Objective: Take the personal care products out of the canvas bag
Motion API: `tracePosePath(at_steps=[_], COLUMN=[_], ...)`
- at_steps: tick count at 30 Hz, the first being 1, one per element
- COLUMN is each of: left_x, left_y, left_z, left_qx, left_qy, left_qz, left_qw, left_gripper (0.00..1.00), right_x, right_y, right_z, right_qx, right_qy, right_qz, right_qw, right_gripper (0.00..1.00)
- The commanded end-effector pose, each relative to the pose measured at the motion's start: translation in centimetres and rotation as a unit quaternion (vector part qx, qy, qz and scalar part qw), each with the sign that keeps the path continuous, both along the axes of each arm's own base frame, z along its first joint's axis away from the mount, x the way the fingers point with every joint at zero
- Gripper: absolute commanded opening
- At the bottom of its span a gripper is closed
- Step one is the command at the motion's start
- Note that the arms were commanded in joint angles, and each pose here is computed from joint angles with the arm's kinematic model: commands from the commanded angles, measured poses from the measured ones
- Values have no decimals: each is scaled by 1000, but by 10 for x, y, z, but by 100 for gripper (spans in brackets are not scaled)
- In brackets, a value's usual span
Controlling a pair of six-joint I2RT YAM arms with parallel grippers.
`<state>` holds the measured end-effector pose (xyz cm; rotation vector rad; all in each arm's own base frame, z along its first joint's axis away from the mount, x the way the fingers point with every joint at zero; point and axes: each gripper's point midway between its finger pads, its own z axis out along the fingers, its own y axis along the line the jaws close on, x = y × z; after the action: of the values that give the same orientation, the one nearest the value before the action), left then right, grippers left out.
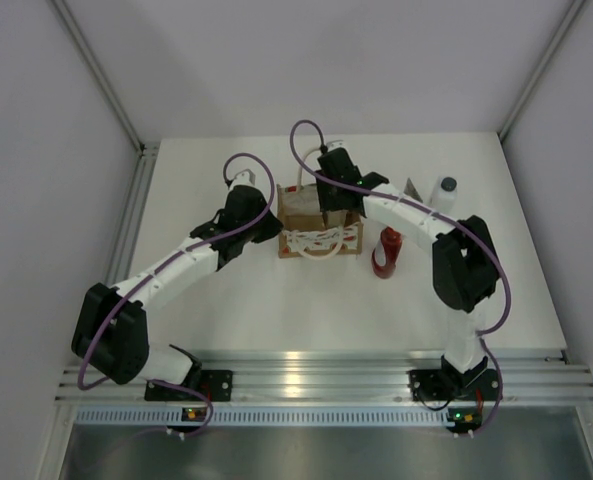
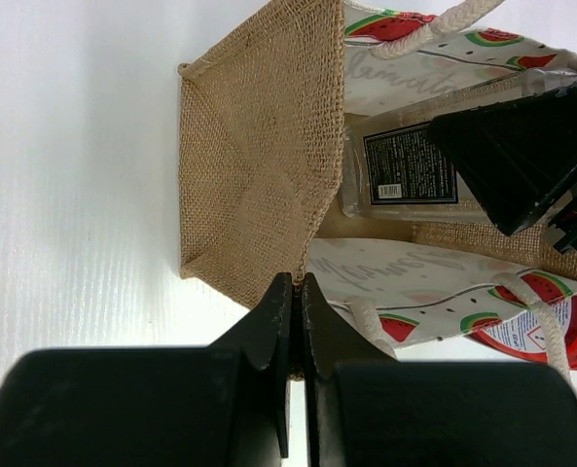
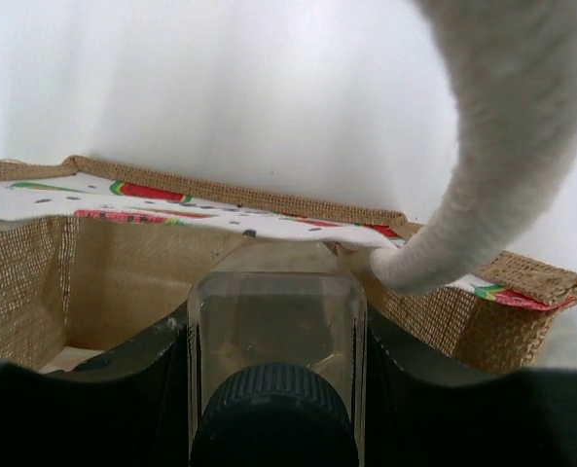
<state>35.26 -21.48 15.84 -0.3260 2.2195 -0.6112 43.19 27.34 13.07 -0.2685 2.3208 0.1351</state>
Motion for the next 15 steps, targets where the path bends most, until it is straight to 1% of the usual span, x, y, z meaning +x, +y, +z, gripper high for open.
tracePosePath(at_steps=[1, 2, 3, 5, 11, 15], left_x=[12, 11, 11, 11, 12, 11], left_y=[-2, -2, -2, -2, -2, -1], left_z=[40, 40, 39, 40, 40, 41], left_qx=[-24, -23, -23, -23, -25, -25], left_qy=[-56, -56, -55, -56, -56, -57], left_qz=[6, 5, 6, 6, 8, 10], left_qw=[998, 998, 998, 998, 998, 998], left_gripper=[0, 0, 0, 0, 0, 0], right_x=[8, 8, 7, 7, 1, -4], right_y=[6, 5, 6, 6, 14, 15], right_z=[-8, -7, -4, 2, 36, 75], right_qx=[-7, -7, -4, -2, 27, 63], right_qy=[-7, -8, -11, -16, -42, -68], right_qz=[-9, -9, -9, -8, 3, 1], right_qw=[1000, 1000, 1000, 1000, 999, 996], right_gripper=[32, 25, 12, 1, 0, 0])
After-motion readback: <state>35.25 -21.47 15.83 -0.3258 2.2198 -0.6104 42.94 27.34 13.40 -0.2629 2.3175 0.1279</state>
